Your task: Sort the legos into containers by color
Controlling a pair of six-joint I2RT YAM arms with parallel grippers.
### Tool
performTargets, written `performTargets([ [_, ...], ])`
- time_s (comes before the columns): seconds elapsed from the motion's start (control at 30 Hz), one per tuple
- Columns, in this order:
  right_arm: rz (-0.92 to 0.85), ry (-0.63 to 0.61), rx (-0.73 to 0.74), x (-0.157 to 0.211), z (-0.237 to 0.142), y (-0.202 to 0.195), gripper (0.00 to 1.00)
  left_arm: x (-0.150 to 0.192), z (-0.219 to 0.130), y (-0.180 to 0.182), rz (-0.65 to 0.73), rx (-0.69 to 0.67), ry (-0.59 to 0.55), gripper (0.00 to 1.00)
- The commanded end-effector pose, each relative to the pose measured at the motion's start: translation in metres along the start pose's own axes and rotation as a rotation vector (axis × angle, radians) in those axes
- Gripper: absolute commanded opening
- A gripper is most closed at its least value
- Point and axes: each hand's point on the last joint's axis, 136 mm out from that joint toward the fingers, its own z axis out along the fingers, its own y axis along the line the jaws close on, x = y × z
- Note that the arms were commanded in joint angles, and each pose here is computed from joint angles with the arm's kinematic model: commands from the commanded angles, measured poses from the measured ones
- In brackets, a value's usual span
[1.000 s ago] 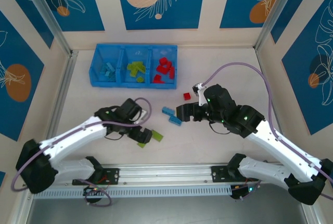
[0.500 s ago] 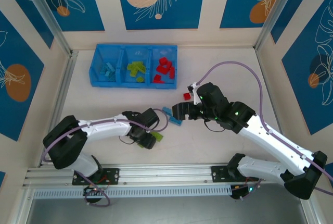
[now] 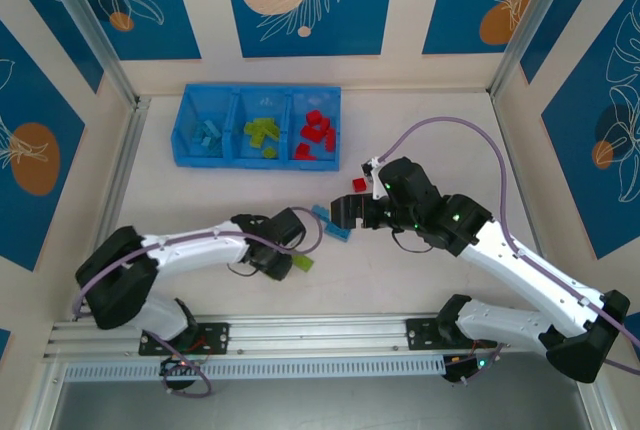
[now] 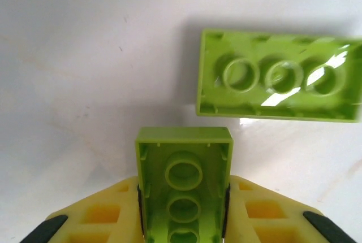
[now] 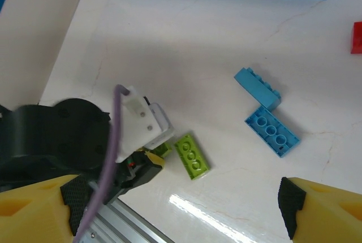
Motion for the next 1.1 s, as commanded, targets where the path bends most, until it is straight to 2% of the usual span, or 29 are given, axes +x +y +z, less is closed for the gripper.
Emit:
performTargets([
  [0.0, 0.001, -0.038, -0.098, -0.012, -0.013, 0.025, 0.90, -0.062, -0.060, 0.015, -0.049, 0.021, -0.242, 0.20],
  [0.13, 0.003, -0.048, -0.112, -0.015, -0.010, 0.030, 0.90, -0.135, -0.108, 0.065, -0.149, -0.038, -0.434, 0.22],
  [0.23, 0.004, -0.051, -0.117, -0.016, -0.009, 0.032, 0.90, -0.182, -0.115, 0.113, -0.255, -0.082, -0.513, 0.22],
  [0.43, 0.009, -0.054, -0.114, -0.012, -0.014, 0.032, 0.90, -0.261, -0.104, 0.184, -0.355, -0.151, -0.538, 0.25],
  [0.57, 0.017, -0.046, -0.110, -0.004, -0.016, 0.031, 0.90, -0.294, -0.089, 0.211, -0.386, -0.137, -0.509, 0.38],
  [0.7, 0.043, -0.040, -0.058, 0.004, -0.015, 0.019, 0.90, -0.307, -0.089, 0.220, -0.388, -0.115, -0.498, 0.48],
  [0.8, 0.074, -0.039, 0.024, 0.009, -0.011, 0.002, 0.90, -0.308, -0.112, 0.212, -0.373, -0.091, -0.533, 0.52],
  [0.93, 0.116, -0.065, 0.179, 0.009, -0.006, -0.030, 0.90, -0.289, -0.166, 0.186, -0.352, -0.029, -0.616, 0.53],
  [1.07, 0.160, -0.055, 0.304, 0.005, 0.011, -0.064, 0.90, -0.249, -0.221, 0.135, -0.272, 0.094, -0.708, 0.54],
])
